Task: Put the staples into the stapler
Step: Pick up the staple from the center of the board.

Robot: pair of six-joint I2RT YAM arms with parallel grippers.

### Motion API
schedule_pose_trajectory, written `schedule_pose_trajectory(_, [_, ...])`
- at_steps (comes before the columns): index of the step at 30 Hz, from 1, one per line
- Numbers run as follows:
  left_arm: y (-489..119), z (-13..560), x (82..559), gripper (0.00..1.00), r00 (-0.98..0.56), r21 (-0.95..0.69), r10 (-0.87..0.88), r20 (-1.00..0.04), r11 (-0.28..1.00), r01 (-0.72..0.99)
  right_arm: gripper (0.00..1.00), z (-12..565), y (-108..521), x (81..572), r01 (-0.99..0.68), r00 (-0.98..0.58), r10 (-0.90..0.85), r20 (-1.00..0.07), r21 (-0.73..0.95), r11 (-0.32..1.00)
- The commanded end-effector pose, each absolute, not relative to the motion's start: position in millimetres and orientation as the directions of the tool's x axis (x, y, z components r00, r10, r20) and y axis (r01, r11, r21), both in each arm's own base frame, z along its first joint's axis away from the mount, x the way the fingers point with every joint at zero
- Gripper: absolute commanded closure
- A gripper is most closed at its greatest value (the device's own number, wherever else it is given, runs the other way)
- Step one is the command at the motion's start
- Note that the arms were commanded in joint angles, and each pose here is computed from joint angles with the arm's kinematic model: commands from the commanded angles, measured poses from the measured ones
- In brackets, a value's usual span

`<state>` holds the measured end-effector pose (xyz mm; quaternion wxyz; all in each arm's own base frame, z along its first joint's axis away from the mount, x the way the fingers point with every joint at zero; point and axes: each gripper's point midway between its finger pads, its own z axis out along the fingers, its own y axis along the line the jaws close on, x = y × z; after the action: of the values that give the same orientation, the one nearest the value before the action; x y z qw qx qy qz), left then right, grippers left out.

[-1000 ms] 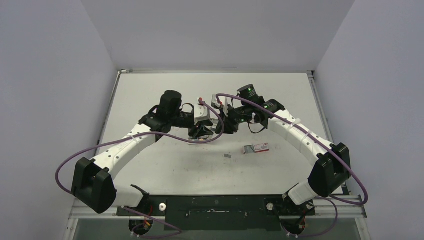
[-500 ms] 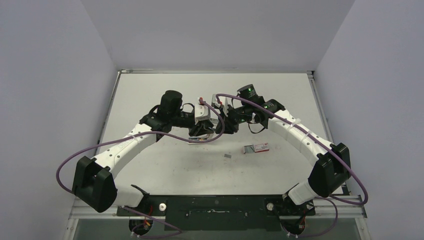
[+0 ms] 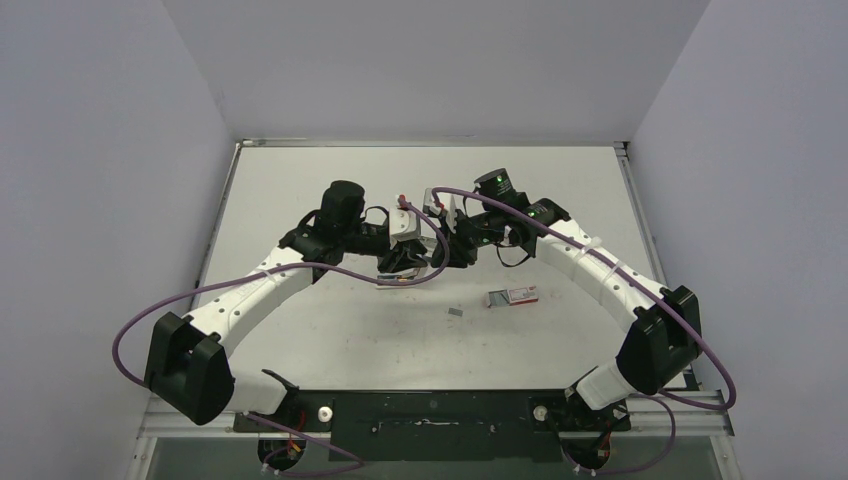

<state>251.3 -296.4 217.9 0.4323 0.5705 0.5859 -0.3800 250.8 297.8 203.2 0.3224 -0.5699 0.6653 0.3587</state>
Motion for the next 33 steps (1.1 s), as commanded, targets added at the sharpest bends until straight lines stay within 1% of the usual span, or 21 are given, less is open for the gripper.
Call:
schedule_pose_trajectory(1, [-298.3, 222.4, 257.7, 0.71, 0.052, 0.076, 0.327, -0.943, 0.062, 0.995, 0.95, 222.7, 300.5, 253.5, -0.996, -0.079, -0.482, -0.873, 0.046, 0.079])
schedule_pose_trajectory(8, [-297.0, 218.5, 258.1, 0.72, 0.05, 0.075, 0.331, -0.942, 0.064, 0.995, 0.95, 223.8, 300.5, 252.6, -0.996, -0.074, -0.478, -0.875, 0.043, 0.076])
schedule_pose_trajectory(12, [-297.1, 218.4, 257.7, 0.76, 0.046, 0.071, 0.33, -0.943, 0.064, 0.995, 0.95, 223.0, 300.4, 253.3, -0.996, -0.075, -0.481, -0.874, 0.042, 0.079])
schedule_pose_trajectory(18, [-297.3, 219.0, 256.9, 0.86, 0.045, 0.069, 0.328, -0.944, 0.061, 0.996, 0.94, 221.8, 300.5, 255.3, -0.995, -0.077, -0.483, -0.872, 0.041, 0.086])
schedule_pose_trajectory(22, [-297.3, 219.1, 256.8, 0.91, 0.044, 0.067, 0.328, -0.944, 0.061, 0.996, 0.9, 221.8, 300.3, 256.5, -0.995, -0.081, -0.483, -0.872, 0.041, 0.093])
schedule_pose_trajectory(24, [-297.5, 218.4, 256.3, 0.94, 0.037, 0.061, 0.327, -0.944, 0.06, 0.996, 0.85, 222.8, 300.4, 257.0, -0.995, -0.079, -0.482, -0.873, 0.037, 0.095])
schedule_pose_trajectory(26, [-297.6, 217.9, 256.1, 1.0, 0.032, 0.055, 0.327, -0.944, 0.061, 0.997, 0.76, 223.3, 300.3, 257.8, -0.994, -0.078, -0.481, -0.873, 0.034, 0.099])
schedule_pose_trajectory(29, [-297.1, 216.6, 255.5, 1.0, 0.022, 0.046, 0.328, -0.945, 0.065, 0.997, 0.63, 223.2, 299.8, 258.0, -0.994, -0.076, -0.481, -0.873, 0.029, 0.104])
schedule_pose_trajectory(33, [-290.0, 218.3, 257.5, 1.0, 0.006, 0.034, 0.313, -0.95, 0.082, 0.996, 0.36, 219.0, 294.6, 257.7, -0.993, -0.085, -0.485, -0.87, 0.032, 0.117])
